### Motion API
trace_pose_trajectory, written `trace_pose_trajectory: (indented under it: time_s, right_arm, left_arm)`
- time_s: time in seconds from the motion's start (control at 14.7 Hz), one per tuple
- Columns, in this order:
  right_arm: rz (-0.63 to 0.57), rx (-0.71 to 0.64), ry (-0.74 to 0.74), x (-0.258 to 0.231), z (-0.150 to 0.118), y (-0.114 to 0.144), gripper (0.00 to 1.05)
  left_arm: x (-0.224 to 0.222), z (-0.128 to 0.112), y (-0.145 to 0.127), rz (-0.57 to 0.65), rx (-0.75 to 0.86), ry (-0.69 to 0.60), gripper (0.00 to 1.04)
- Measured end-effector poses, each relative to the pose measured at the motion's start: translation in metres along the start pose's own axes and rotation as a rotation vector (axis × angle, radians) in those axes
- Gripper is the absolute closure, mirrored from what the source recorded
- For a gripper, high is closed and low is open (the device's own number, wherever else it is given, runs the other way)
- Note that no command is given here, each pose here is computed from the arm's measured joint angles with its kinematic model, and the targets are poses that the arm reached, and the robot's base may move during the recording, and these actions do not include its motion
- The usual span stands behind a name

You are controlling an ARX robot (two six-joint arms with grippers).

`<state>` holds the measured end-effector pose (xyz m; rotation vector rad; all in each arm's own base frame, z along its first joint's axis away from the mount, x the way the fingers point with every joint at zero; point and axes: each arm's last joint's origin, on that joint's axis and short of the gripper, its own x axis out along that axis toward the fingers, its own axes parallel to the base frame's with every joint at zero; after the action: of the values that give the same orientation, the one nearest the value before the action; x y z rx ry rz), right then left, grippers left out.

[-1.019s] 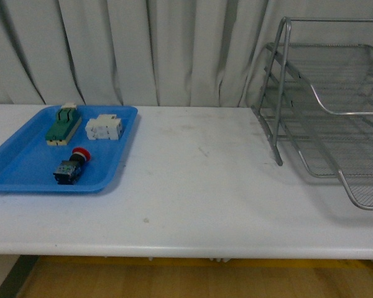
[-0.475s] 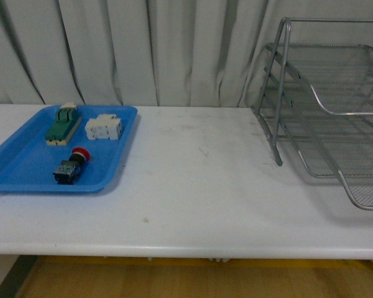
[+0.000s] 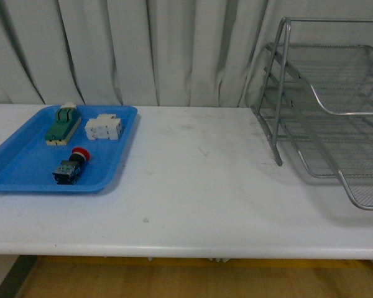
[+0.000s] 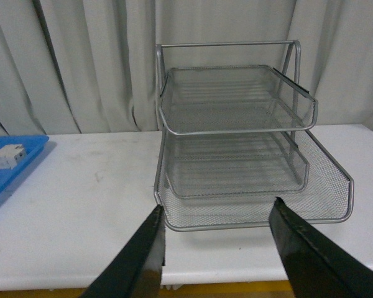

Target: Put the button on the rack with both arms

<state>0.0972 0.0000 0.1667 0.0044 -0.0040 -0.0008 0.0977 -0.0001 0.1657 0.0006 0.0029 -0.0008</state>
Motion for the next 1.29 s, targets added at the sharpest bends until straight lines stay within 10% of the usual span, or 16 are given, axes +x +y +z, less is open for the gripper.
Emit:
trace_pose_trajectory:
  time_s: [0.2, 0.34, 0.48, 0.75, 1.09, 1.29]
  right_arm:
    - [0.0, 0.0, 0.0, 0.0, 0.0, 0.0, 0.07]
    - [0.0, 0.0, 0.0, 0.0, 0.0, 0.0, 0.06]
    - [0.001, -0.001, -0.001, 0.0, 0.0, 0.0, 0.06]
    - [0.0, -0.002, 0.0, 0.0, 0.0, 0.0, 0.06]
    - [0.0, -0.002, 0.0, 0.0, 0.0, 0.0, 0.06]
    - [0.0, -0.002, 0.0, 0.0, 0.0, 0.0, 0.06]
  left_arm:
    - [0.0, 0.0, 0.0, 0.0, 0.0, 0.0, 0.07]
    - [0.0, -0.002, 0.0, -0.006, -0.01, 0.032, 0.07]
    - [0.003, 0.017, -0.007, -0.068, -0.197, 0.473, 0.07]
    - [0.064, 0.079, -0.004, -0.099, -0.181, 0.315, 0.07]
    - [0.214, 0.058, -0.015, -0.116, -0.05, 0.53, 0.07]
    - [0.29, 0.004, -0.025, -0.087, 0.027, 0.717, 0.07]
